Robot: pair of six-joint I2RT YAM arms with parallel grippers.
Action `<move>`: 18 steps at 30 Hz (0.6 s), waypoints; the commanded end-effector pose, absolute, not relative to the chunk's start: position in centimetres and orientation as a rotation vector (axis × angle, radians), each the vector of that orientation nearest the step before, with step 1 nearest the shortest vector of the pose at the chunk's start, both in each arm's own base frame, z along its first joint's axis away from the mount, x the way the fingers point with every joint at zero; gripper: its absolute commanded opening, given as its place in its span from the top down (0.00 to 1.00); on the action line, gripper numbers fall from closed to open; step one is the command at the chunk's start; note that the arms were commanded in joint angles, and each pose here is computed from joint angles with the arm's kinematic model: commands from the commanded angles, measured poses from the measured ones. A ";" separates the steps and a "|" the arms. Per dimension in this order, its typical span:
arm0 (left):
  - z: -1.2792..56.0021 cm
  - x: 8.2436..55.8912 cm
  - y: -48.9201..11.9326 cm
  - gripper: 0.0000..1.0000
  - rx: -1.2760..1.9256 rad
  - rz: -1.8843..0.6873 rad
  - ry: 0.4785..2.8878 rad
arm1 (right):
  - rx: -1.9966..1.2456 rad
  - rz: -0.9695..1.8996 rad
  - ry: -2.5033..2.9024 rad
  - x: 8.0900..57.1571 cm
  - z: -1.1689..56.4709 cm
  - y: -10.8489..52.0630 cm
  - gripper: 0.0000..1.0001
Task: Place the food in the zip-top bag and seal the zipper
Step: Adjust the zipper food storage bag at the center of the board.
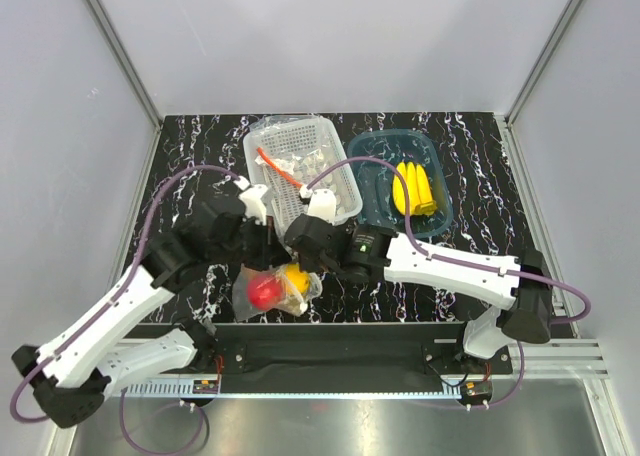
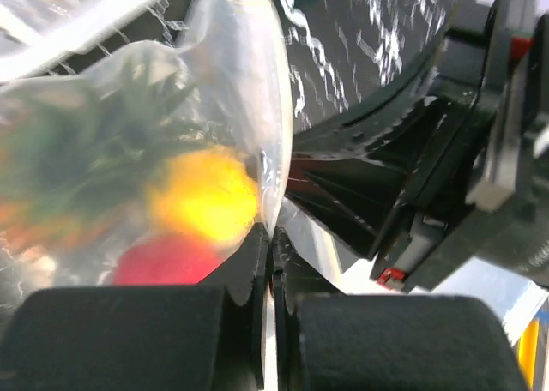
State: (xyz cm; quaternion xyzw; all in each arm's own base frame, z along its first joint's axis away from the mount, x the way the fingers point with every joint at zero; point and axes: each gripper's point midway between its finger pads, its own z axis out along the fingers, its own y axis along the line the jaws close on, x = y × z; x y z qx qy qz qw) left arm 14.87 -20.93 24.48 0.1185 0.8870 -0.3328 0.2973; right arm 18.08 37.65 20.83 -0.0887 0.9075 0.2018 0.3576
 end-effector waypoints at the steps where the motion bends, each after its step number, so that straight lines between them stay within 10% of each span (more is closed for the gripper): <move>1: 25.2 14.9 -24.5 0.98 0.403 -0.996 2.285 | -0.107 0.586 2.258 19.3 23.4 36.7 1.00; 18: 29.0 17.1 -21.8 0.94 0.349 -0.735 2.225 | -0.073 0.590 2.179 19.0 28.0 31.9 1.00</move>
